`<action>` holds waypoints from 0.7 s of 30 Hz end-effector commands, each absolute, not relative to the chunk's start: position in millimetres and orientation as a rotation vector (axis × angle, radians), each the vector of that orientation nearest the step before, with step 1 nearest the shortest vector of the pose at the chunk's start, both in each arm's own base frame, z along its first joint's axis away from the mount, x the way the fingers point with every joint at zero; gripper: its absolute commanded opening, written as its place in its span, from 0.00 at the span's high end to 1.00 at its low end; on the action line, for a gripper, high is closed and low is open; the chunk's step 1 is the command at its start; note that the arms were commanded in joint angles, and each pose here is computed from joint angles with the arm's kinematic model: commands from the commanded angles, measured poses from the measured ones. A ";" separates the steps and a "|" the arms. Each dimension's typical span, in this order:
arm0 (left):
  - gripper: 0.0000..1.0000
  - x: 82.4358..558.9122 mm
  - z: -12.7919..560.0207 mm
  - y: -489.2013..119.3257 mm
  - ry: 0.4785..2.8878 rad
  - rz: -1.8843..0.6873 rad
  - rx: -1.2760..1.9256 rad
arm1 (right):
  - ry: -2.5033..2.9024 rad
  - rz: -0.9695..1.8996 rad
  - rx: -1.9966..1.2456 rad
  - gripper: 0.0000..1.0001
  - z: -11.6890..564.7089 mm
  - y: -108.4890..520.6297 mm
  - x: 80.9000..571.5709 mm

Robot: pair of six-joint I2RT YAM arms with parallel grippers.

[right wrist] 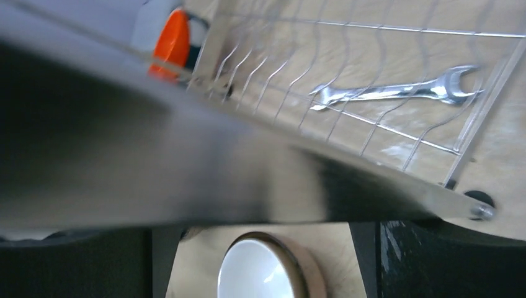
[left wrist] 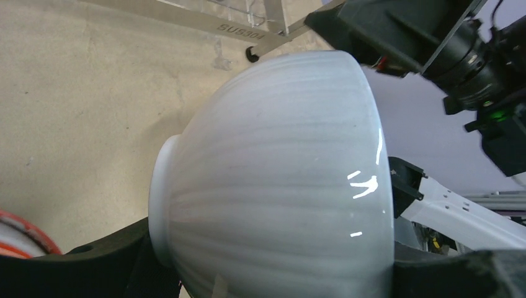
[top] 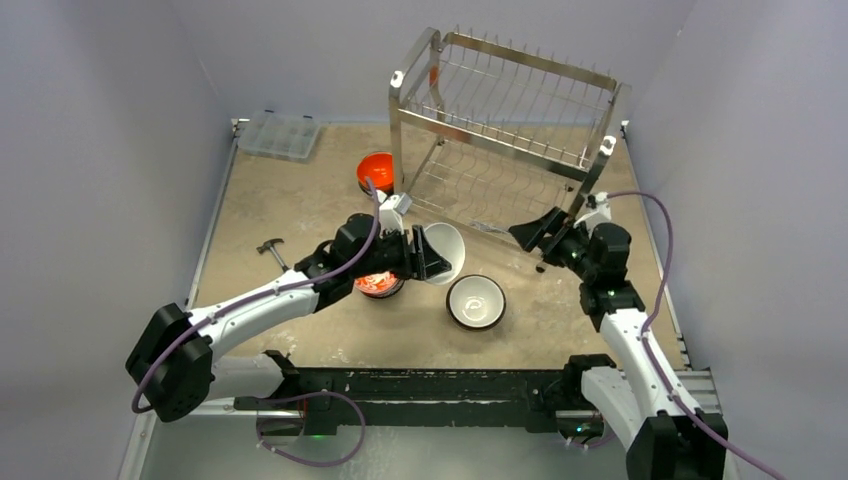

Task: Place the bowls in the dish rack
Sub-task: Adjust the dish rack at the center of the board.

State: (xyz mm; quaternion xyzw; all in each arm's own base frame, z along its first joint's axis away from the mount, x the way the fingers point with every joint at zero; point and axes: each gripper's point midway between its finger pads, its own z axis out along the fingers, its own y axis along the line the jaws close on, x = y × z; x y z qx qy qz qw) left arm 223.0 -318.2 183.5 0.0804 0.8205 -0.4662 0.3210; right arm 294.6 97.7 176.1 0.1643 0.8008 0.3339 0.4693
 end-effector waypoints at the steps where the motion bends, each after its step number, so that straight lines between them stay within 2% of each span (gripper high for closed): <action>1: 0.71 217.1 224.6 -346.5 1.972 -1.399 0.301 | 1.867 1.169 0.037 0.03 199.9 158.2 254.4; 8: 0.71 201.8 215.7 -386.7 1.994 -1.441 0.402 | 1.819 1.283 -0.133 0.03 210.9 187.3 225.1; 13: 0.71 200.3 216.0 -394.2 1.994 -1.434 0.400 | 1.839 1.208 -0.104 0.06 206.7 180.4 230.0; 21: 0.71 200.3 215.0 -385.7 2.002 -1.401 0.373 | 1.877 0.846 0.333 0.10 184.8 123.9 273.6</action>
